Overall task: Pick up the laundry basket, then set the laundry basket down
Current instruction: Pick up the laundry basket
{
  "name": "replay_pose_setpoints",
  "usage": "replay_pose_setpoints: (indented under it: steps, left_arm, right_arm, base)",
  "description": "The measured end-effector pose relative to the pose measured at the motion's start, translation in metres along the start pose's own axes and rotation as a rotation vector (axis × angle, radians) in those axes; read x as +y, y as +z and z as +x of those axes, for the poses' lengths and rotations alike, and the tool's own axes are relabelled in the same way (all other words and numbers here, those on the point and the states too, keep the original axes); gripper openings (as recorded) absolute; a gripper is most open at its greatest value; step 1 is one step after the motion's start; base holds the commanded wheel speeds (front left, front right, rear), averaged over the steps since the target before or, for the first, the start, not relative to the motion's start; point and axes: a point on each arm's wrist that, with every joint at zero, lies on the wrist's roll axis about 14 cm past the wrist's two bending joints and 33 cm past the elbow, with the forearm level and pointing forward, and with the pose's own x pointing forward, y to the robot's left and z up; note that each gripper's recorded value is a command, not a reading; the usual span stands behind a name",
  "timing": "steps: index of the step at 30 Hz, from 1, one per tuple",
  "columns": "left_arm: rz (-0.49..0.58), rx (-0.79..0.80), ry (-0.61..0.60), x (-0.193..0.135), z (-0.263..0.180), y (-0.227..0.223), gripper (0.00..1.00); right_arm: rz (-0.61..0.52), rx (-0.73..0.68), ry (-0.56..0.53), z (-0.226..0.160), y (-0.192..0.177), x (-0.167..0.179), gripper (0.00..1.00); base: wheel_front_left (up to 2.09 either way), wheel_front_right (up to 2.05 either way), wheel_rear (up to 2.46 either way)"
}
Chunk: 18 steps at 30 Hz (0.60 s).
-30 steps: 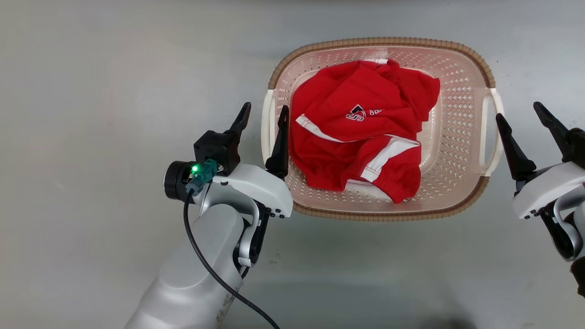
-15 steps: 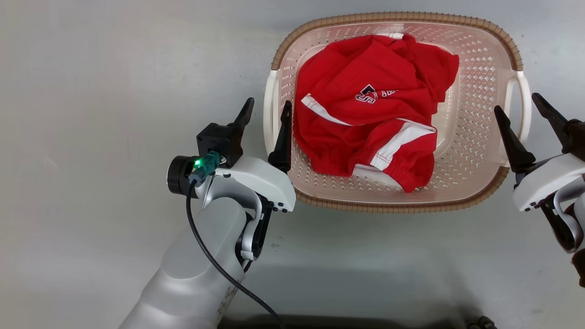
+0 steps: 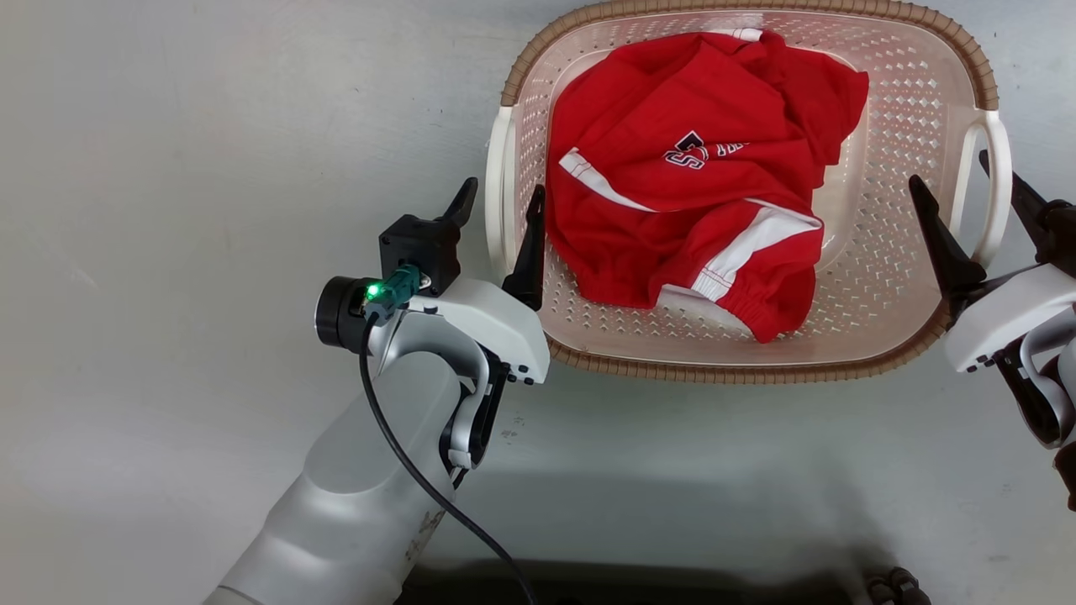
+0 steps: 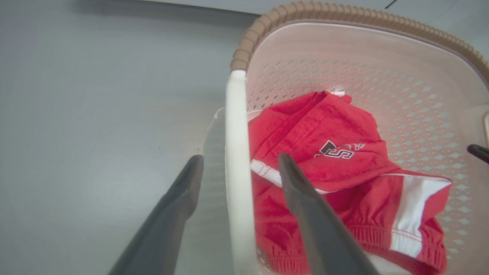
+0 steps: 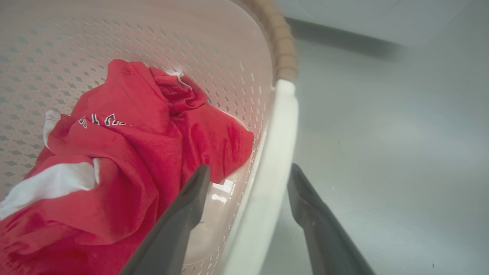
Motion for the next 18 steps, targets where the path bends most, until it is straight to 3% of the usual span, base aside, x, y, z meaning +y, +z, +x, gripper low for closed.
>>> replay_pose_setpoints:
  steps: [18]
  left_arm:
    - [0.041, 0.069, -0.012, -0.003, 0.003, -0.016, 1.00]
  right_arm:
    - [-0.004, 0.015, 0.010, -0.005, -0.003, 0.007, 1.00]
  base:
    - [0.00, 0.00, 0.00]
